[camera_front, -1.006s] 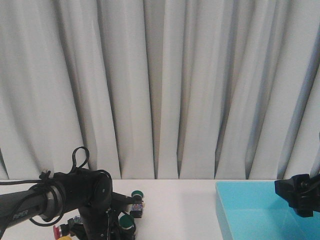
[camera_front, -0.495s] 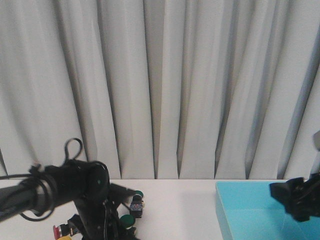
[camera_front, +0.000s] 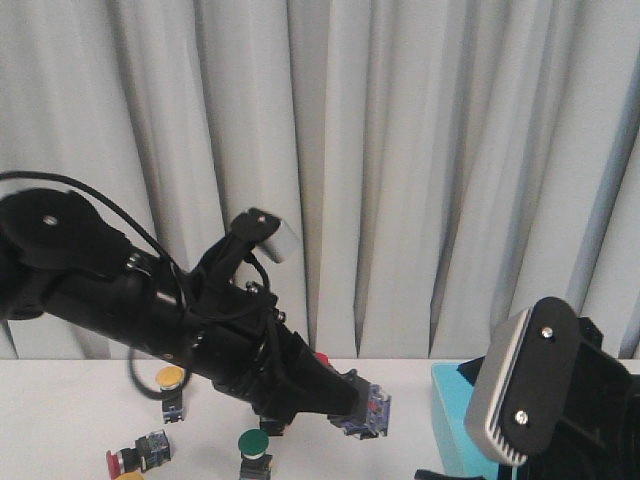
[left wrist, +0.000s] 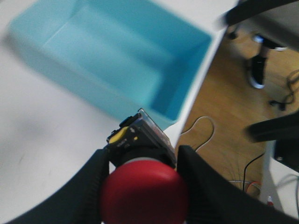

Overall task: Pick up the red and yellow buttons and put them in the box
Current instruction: 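Lift the red button and pass it to the right gripper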

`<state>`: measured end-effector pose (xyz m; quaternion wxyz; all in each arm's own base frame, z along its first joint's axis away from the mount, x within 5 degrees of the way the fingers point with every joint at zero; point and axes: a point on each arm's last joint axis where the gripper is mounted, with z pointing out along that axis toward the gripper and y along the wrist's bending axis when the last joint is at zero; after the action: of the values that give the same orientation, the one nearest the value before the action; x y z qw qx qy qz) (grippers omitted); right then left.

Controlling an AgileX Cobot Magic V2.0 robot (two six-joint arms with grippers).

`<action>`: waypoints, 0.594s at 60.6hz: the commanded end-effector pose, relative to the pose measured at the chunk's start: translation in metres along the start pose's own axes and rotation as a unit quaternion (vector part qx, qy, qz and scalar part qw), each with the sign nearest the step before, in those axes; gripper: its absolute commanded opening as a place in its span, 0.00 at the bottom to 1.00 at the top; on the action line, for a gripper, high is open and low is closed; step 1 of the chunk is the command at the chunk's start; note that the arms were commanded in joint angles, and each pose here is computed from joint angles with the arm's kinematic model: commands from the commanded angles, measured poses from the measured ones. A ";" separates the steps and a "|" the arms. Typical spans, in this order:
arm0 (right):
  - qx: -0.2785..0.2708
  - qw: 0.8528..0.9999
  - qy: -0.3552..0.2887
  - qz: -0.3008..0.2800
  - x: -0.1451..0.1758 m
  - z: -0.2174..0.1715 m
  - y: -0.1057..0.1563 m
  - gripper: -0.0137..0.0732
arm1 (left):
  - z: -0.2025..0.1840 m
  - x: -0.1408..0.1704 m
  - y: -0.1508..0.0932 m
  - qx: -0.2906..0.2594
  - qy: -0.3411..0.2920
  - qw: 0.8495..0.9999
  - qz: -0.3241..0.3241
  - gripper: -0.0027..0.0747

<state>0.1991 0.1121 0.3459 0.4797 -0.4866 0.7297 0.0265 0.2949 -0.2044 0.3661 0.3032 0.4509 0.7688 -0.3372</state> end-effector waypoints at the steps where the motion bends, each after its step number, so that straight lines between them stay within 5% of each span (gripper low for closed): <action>1: 0.024 0.999 -0.045 -0.012 -0.017 -0.009 -0.004 0.84 | -0.026 -0.018 -0.028 0.036 -0.056 0.994 0.091 0.03; 10: -0.003 0.998 -0.066 -0.006 -0.025 -0.008 0.006 0.84 | -0.026 -0.014 -0.032 0.060 -0.044 0.985 0.155 0.03; 36: -0.008 0.995 -0.091 -0.029 -0.033 -0.008 0.014 0.84 | -0.030 -0.030 -0.043 0.119 -0.129 0.982 0.073 0.03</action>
<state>0.1825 0.1388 0.3477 0.4856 -0.5339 0.6886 0.0707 0.2754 -0.2111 0.3849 0.3296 0.5293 0.6669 -0.4080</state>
